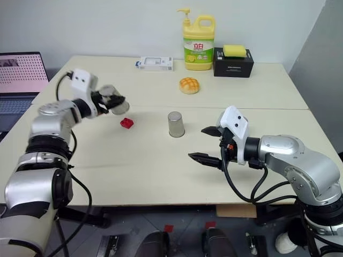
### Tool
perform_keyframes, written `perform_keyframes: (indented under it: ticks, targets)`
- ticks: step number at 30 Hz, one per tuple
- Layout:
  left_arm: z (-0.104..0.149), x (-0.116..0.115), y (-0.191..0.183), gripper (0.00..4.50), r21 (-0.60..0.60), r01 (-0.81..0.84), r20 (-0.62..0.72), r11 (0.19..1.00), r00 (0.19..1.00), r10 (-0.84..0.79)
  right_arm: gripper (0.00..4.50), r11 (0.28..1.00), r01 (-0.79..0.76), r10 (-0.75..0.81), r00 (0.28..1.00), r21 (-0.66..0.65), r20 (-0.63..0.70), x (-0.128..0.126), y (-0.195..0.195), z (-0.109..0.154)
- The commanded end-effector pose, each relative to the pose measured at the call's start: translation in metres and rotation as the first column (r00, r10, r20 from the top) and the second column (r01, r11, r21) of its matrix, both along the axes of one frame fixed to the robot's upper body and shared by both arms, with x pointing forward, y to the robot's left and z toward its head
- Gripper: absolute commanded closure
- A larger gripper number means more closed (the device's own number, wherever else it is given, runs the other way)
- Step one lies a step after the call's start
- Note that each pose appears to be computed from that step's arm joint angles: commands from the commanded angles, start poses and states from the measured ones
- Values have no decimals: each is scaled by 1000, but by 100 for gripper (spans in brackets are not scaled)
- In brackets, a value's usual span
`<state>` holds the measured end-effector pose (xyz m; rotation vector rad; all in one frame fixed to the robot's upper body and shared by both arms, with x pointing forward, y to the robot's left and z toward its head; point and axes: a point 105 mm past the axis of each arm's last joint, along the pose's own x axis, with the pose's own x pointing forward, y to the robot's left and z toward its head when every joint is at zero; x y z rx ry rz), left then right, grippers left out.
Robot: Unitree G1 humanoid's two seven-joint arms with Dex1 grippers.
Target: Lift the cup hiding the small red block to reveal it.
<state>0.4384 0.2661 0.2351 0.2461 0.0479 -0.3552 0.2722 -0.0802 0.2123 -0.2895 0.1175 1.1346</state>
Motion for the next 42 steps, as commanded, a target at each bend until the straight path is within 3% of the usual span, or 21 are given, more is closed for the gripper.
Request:
perform_keyframes:
  ticks: [1,7,16,18,20,24,29,33,37,42]
  targets:
    - [3,-9,25,182,1,-98,29,995,995,98,0,1000,-8,7,999,20,41,-3,0,11]
    - [-33,-14,67,182,-48,-315,-37,948,949,313,0,1000,-17,16,999,20,39,-2,1,11]
    - [-67,-17,75,182,-109,-366,-143,924,926,350,0,1000,-23,22,999,20,34,-2,2,11]
    - [-70,-17,75,111,-112,-367,-154,924,925,348,0,1000,-22,22,999,20,34,-2,2,11]
    - [-71,-17,74,85,-115,-367,-158,923,924,347,0,1000,-21,21,999,18,34,-2,2,11]
    - [-66,-17,73,6,-129,-350,-147,928,932,331,0,1000,-19,19,999,18,33,-2,1,11]
    - [-49,-20,76,6,-101,-335,-88,937,941,327,0,999,-22,21,999,33,35,-3,1,13]
    - [-17,-26,76,6,-18,-304,40,952,952,305,0,999,-8,5,998,42,63,-1,-2,16]
    - [6,-41,50,6,130,-139,114,982,986,124,0,999,32,-36,993,39,110,3,-12,18]
    - [5,-82,24,6,313,80,28,946,995,-93,0,995,91,-96,985,41,143,2,-41,18]
